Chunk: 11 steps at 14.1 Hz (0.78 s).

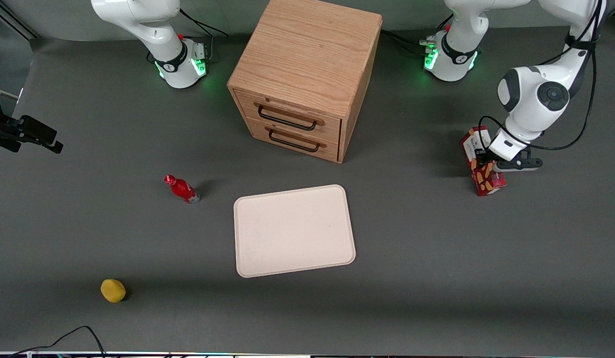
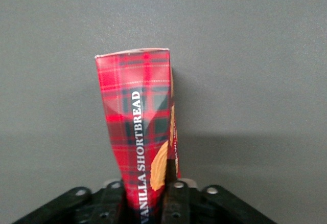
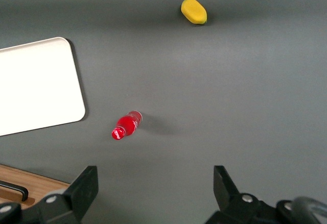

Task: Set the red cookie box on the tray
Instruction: 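Close the left gripper on the cookie box and lift it, then carry the held cookie box over to the white tray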

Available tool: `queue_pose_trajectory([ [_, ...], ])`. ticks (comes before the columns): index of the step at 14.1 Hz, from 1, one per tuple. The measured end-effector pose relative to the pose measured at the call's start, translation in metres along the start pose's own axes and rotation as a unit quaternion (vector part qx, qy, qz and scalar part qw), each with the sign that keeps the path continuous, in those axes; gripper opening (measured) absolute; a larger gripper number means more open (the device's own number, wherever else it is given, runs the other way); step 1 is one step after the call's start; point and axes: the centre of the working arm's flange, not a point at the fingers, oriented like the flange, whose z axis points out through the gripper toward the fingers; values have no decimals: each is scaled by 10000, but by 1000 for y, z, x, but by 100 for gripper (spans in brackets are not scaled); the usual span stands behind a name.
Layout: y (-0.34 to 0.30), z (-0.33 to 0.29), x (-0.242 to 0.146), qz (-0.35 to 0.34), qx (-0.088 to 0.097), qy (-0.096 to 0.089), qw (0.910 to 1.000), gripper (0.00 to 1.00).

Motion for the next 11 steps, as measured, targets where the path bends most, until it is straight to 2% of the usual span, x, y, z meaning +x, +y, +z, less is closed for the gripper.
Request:
queue_pose_trajectory([
  [3,0,-3,0,-1,-3,-94,10000,21],
  [5,1,-25,3,8,-13,-305,9995,21],
  [7,2,-68,10,33,-22,-528,9986,16],
  [11,16,-201,29,195,29,-979,9950,16],
])
